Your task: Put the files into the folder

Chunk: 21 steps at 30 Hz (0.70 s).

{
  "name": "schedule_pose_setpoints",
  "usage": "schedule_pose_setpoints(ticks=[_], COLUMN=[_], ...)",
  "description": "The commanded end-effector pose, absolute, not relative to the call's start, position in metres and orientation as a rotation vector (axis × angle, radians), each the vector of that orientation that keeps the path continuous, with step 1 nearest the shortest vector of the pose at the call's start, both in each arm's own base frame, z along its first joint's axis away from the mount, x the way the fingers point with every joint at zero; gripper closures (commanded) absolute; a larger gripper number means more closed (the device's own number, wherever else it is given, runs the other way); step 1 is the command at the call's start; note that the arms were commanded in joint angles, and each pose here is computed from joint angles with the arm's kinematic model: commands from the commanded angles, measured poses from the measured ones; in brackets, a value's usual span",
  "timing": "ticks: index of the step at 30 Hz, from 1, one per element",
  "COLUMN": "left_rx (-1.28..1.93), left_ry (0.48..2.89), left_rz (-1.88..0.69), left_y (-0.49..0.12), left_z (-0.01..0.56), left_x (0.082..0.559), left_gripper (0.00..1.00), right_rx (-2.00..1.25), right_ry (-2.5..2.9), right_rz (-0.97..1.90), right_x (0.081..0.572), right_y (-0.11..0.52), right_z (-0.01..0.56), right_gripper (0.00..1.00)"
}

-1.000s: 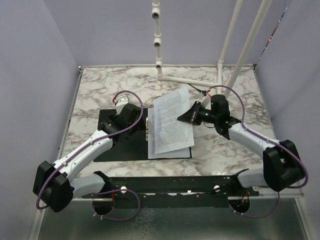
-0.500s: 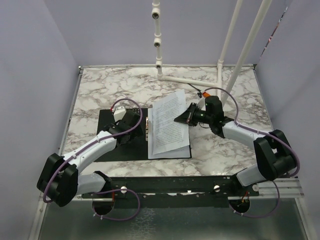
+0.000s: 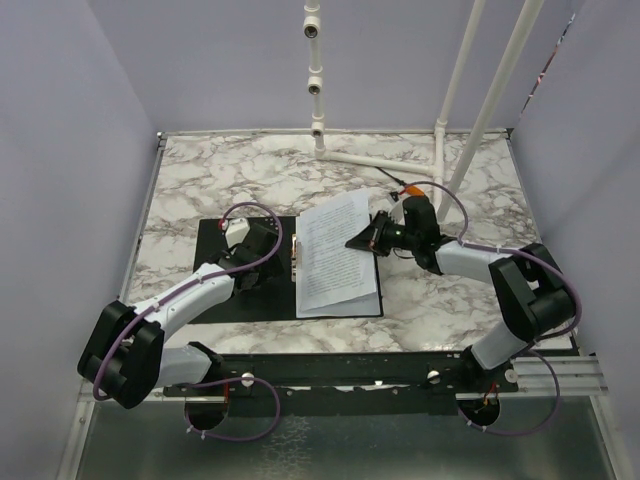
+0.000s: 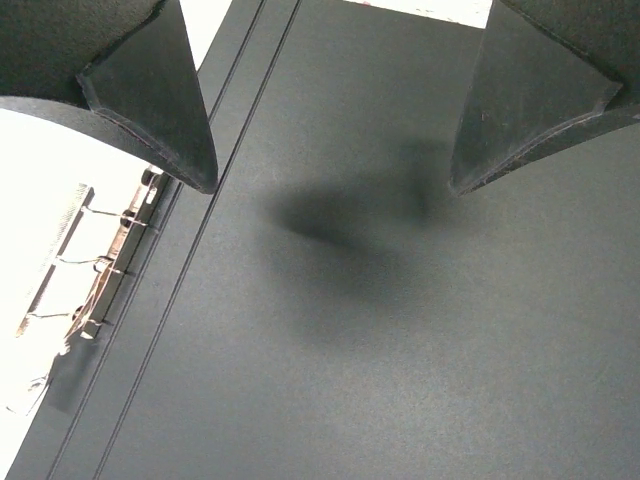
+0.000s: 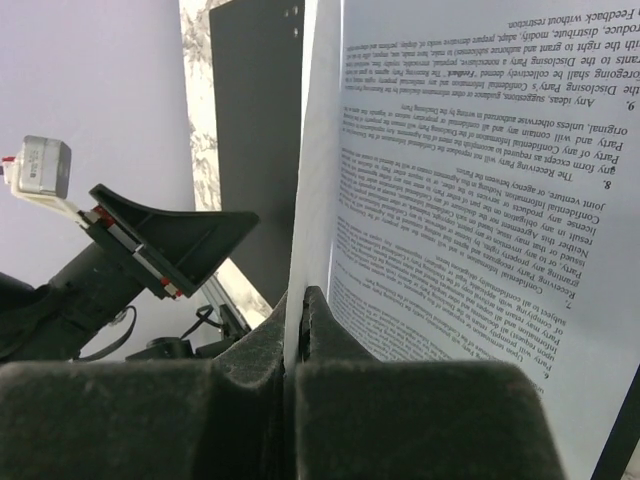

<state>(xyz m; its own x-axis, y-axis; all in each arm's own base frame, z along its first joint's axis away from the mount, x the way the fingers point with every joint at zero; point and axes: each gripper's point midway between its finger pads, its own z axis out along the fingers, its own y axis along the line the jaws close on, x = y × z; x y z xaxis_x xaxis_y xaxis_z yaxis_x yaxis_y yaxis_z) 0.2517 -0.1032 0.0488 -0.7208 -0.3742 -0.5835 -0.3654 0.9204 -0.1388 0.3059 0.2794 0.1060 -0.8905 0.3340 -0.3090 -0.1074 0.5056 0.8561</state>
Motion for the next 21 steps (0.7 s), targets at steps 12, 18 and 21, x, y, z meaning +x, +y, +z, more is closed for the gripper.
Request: schedule_pose_setpoints(ticks=[12, 18, 21], left_rx=[-0.532, -0.535, -0.537], left_ry=[2.44, 2.435, 2.437], left_rz=[-0.065, -0.07, -0.07], left_y=[-0.103, -0.102, -0.101], left_z=[0.048, 0.05, 0.049], left_x=[0.251, 0.252, 0.251], left_gripper=[0.01, 0.01, 0.01], right_rx=[0.174, 0.177, 0.175], right_ry=[2.35, 2.363, 2.366], right_rz=[1.367, 1.363, 1.358], right_x=[0.308, 0.309, 0.309], right_y=[0.294, 0.295, 0.295], right_z=[0.083, 0.078, 0.078], right_gripper=[1.0, 1.0, 0.98])
